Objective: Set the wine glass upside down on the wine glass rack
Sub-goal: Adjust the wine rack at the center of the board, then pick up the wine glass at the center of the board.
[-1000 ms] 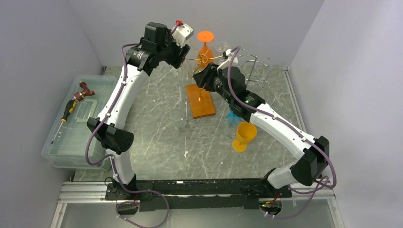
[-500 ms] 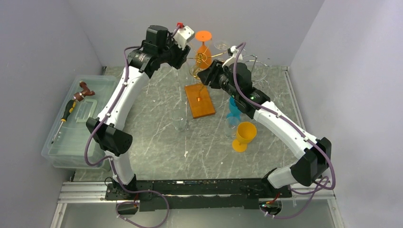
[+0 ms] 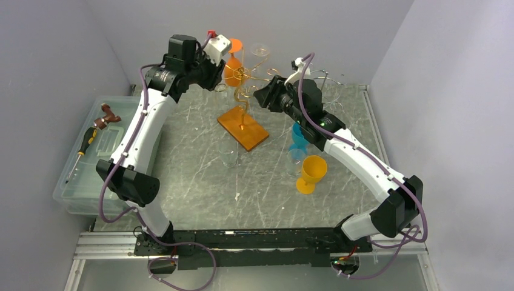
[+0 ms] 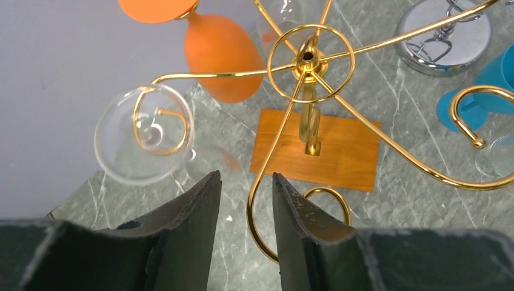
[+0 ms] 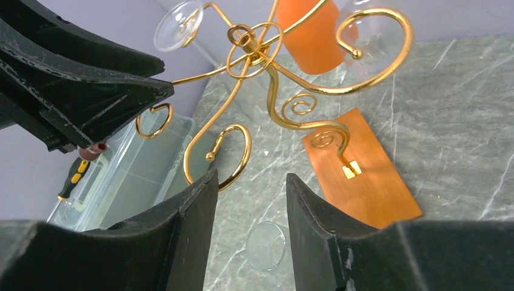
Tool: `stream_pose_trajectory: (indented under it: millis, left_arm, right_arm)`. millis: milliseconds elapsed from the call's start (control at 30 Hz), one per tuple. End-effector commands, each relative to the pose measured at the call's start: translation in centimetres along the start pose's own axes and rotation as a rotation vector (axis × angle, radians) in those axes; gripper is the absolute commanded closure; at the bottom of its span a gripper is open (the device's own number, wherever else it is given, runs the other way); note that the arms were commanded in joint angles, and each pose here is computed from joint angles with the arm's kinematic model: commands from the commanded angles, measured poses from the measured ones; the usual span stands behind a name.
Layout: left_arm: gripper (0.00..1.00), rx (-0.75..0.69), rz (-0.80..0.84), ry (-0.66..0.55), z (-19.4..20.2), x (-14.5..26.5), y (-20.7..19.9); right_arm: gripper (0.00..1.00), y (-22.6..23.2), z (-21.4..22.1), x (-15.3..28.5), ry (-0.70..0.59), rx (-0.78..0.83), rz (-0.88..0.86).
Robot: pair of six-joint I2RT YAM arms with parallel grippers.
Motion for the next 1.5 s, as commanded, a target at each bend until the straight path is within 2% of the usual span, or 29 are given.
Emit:
stream_pose_trajectory:
  millis: [0, 100, 233, 400, 533, 600, 700, 733, 933, 1167, 1467]
  left_arm:
    - [0.57, 0.031, 0.033, 0.02, 0.3, 1.1, -0.7]
    - [0.54, 0.027, 0.023, 0.02, 0.3, 1.0, -0.6]
    - [0.45, 0.025, 0.004, -0.007, -0.3, 1.3, -0.4]
    - [0.43, 0.013, -0.007, -0.035, -1.4, 2.0, -0.3]
    - [0.38, 0.017, -0.009, -0.079, -2.7, 3.3, -0.4]
    - [0.3, 0.023, 0.001, -0.1, -3.5, 4.4, -0.6]
    - [0.1, 0.036, 0.011, -0.128, -4.3, 6.0, -0.9]
    - [0.08, 0.039, 0.013, -0.139, -4.6, 6.8, -1.1]
    - [0.02, 0.077, 0.029, -0.112, -3.1, 9.7, -2.1]
    - [0.01, 0.115, 0.007, -0.017, 1.0, 12.0, -3.0]
    - [0.0, 0.143, 0.031, 0.07, 4.8, 12.7, -3.9]
  right_arm:
    - [0.54, -1.0, 2.8, 0.2, 0.159, 0.048, 0.031]
    - [0.54, -1.0, 2.6, 0.3, 0.152, 0.051, 0.027]
    - [0.53, -0.7, 2.0, 0.4, 0.142, 0.06, 0.016]
    - [0.51, -0.1, 0.7, 0.4, 0.117, 0.066, 0.002]
    - [0.5, 0.3, -0.7, 1.4, 0.077, 0.082, 0.002]
    - [0.48, 0.3, -1.1, 2.2, 0.065, 0.093, 0.006]
    - [0.46, 0.1, -0.9, 3.4, 0.068, 0.1, 0.016]
    - [0.45, -0.1, -0.7, 3.8, 0.074, 0.102, 0.022]
    - [0.47, -0.3, 3.2, 5.1, 0.159, 0.093, 0.024]
    - [0.47, 0.9, 10.6, 3.4, 0.289, 0.07, 0.007]
    - [0.42, 3.3, 15.0, 0.5, 0.264, 0.088, 0.038]
Point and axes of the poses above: each gripper's point midway between its finger pads, its own x axis back along the fingers, its own y axis along the line the jaws close on, z = x × y, the point moved 10 cm from there along x, back along the fingers, and after that the axes turned 9 degrees about x, right-handed, at the moved point
